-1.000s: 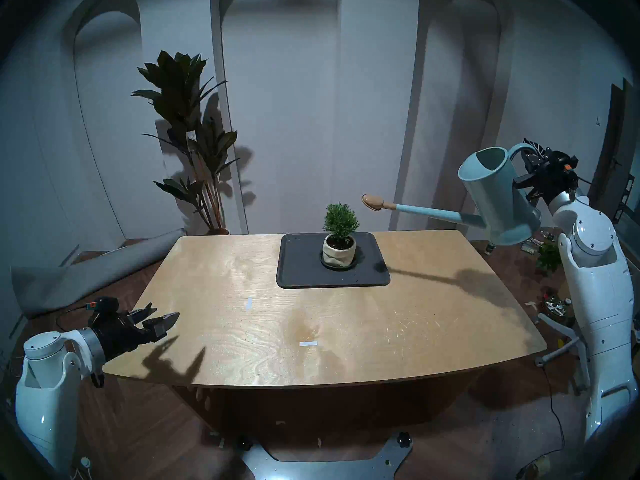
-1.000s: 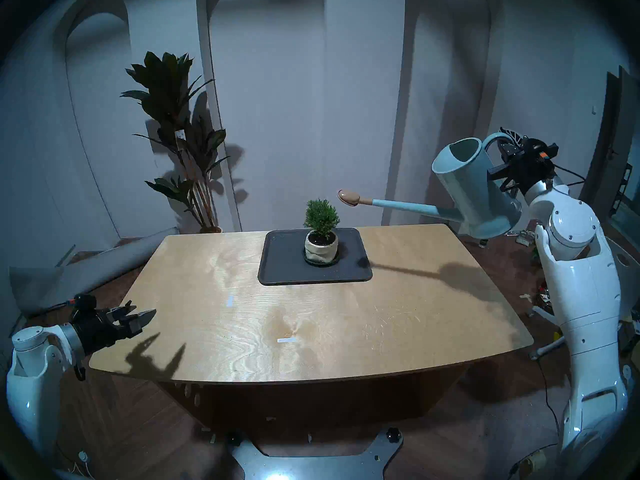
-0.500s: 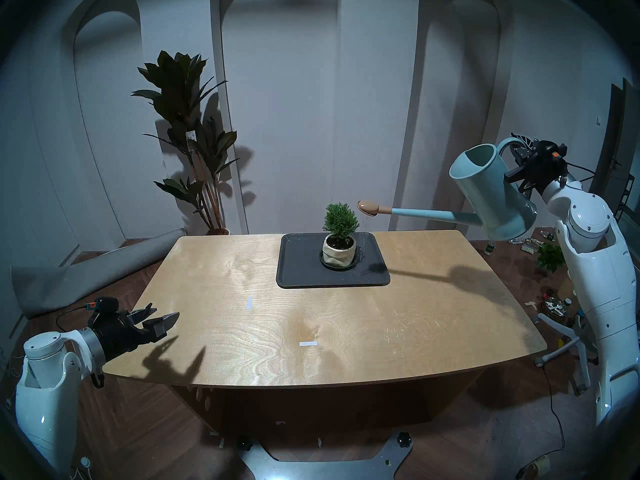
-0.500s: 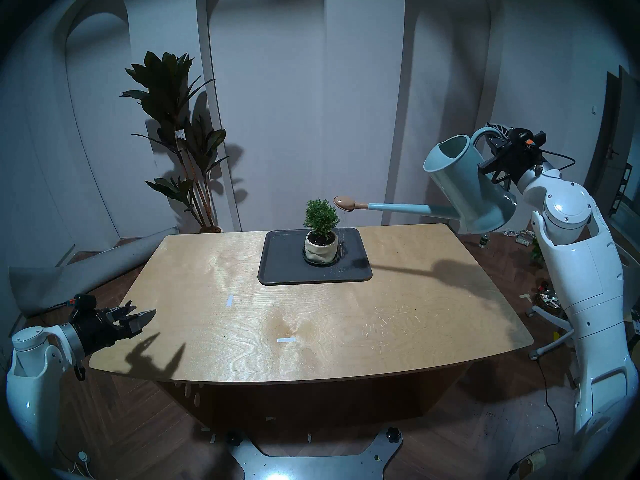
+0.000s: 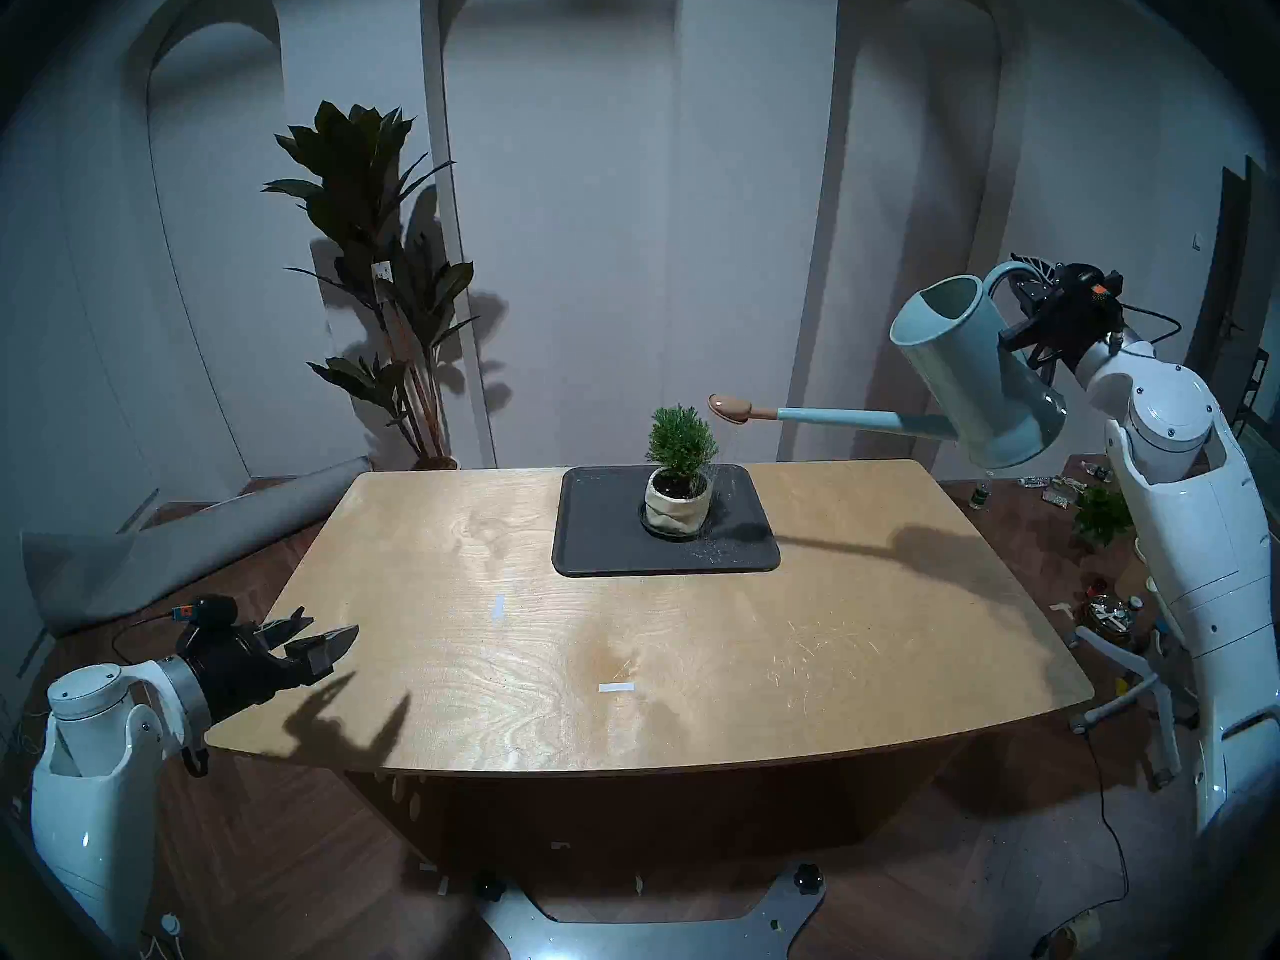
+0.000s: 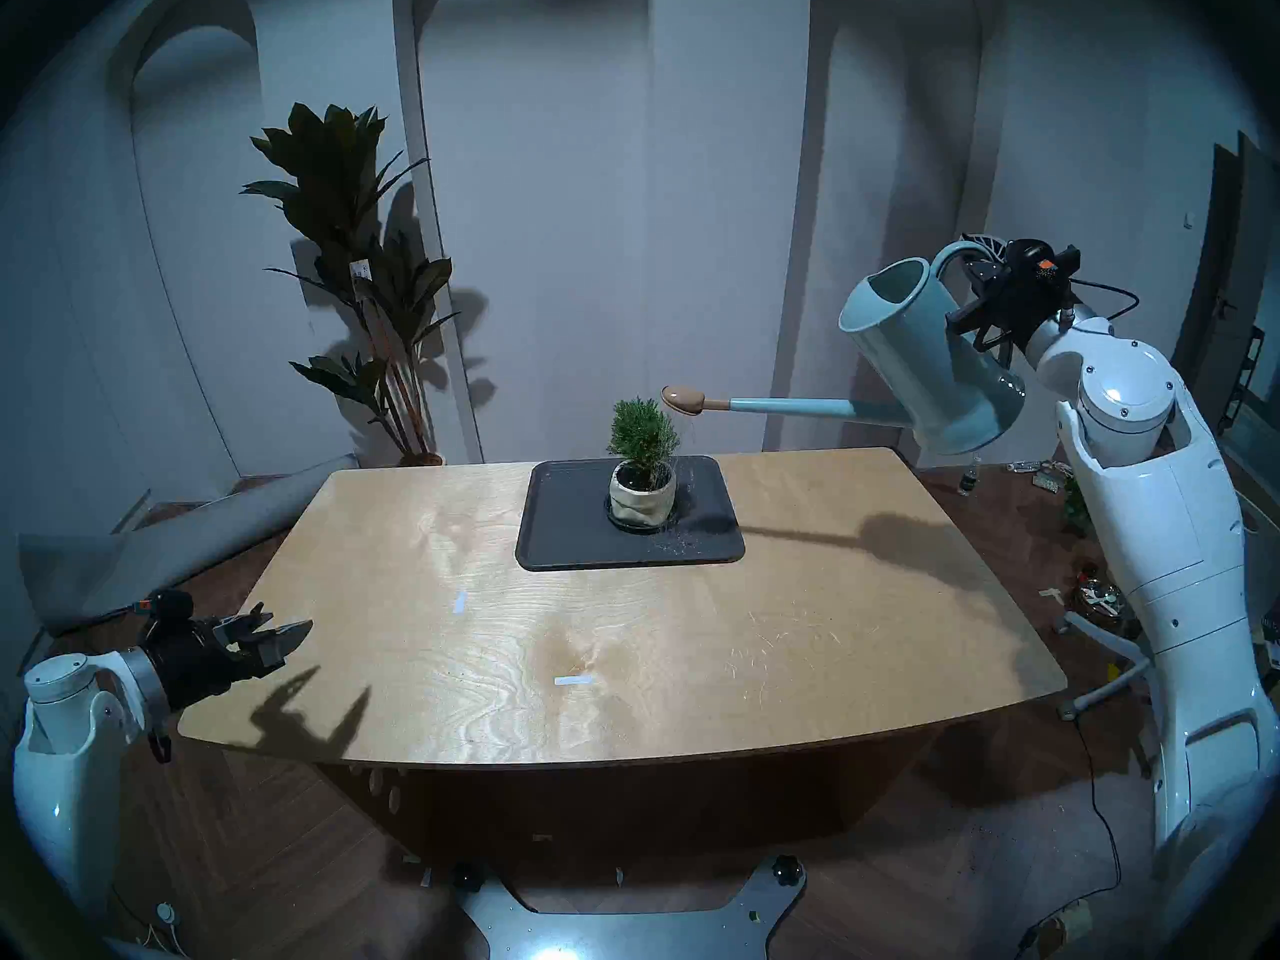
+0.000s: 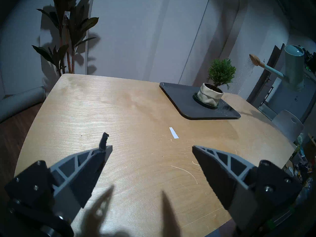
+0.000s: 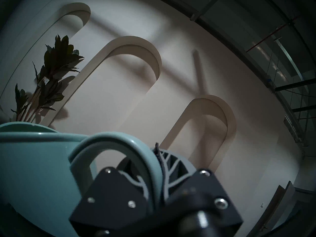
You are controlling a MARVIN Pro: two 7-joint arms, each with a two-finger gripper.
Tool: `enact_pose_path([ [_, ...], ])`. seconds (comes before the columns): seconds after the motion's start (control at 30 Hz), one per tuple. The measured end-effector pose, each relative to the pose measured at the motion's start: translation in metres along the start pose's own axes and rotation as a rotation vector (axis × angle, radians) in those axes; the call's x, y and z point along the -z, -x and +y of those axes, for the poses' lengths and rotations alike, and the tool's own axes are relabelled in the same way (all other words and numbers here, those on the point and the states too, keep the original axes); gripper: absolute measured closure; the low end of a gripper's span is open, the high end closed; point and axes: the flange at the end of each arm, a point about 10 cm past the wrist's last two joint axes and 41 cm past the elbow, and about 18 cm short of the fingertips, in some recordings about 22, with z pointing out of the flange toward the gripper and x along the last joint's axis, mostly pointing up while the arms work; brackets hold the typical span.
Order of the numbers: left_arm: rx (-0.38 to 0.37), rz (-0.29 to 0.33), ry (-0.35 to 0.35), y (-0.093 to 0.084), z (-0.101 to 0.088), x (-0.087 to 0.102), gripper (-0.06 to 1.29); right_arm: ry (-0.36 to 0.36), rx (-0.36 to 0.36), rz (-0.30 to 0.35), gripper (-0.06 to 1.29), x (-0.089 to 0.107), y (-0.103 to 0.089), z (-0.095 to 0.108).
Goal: Pick up the watering can and pour water into the potted plant, then put the can down
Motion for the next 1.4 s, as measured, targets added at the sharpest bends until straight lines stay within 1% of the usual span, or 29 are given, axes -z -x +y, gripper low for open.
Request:
enact_pose_path([
  [0.3, 0.002, -0.001, 0.000, 0.001, 0.000, 0.000, -0.01, 0.003, -0.011, -0.017, 1.14, -0.009, 0.004, 0.000],
  [0.5, 0.002, -0.001, 0.000, 0.001, -0.001, 0.000, -0.01, 0.009, -0.035, -0.037, 1.14, -0.016, 0.013, -0.005],
  [0.7, 0.003, -0.002, 0.000, 0.001, -0.001, 0.000, -0.01, 0.015, -0.077, -0.066, 1.14, -0.024, 0.026, -0.016],
  [0.8, 0.003, -0.002, 0.000, 0.001, -0.001, 0.000, -0.01, 0.017, -0.105, -0.084, 1.14, -0.029, 0.034, -0.026],
  [0.97, 0.004, -0.003, 0.001, 0.001, -0.001, 0.000, -0.01, 0.018, -0.140, -0.101, 1.14, -0.037, 0.042, -0.040],
  [1.1, 0.004, -0.003, 0.001, 0.002, -0.001, 0.000, -0.01, 0.019, -0.163, -0.105, 1.14, -0.043, 0.043, -0.050],
  [1.2, 0.004, -0.003, 0.001, 0.002, -0.001, 0.000, -0.01, 0.020, -0.167, -0.099, 1.14, -0.048, 0.039, -0.056],
  [1.4, 0.005, -0.003, 0.001, 0.002, -0.001, 0.000, -0.01, 0.027, -0.148, -0.077, 1.14, -0.055, 0.027, -0.056],
])
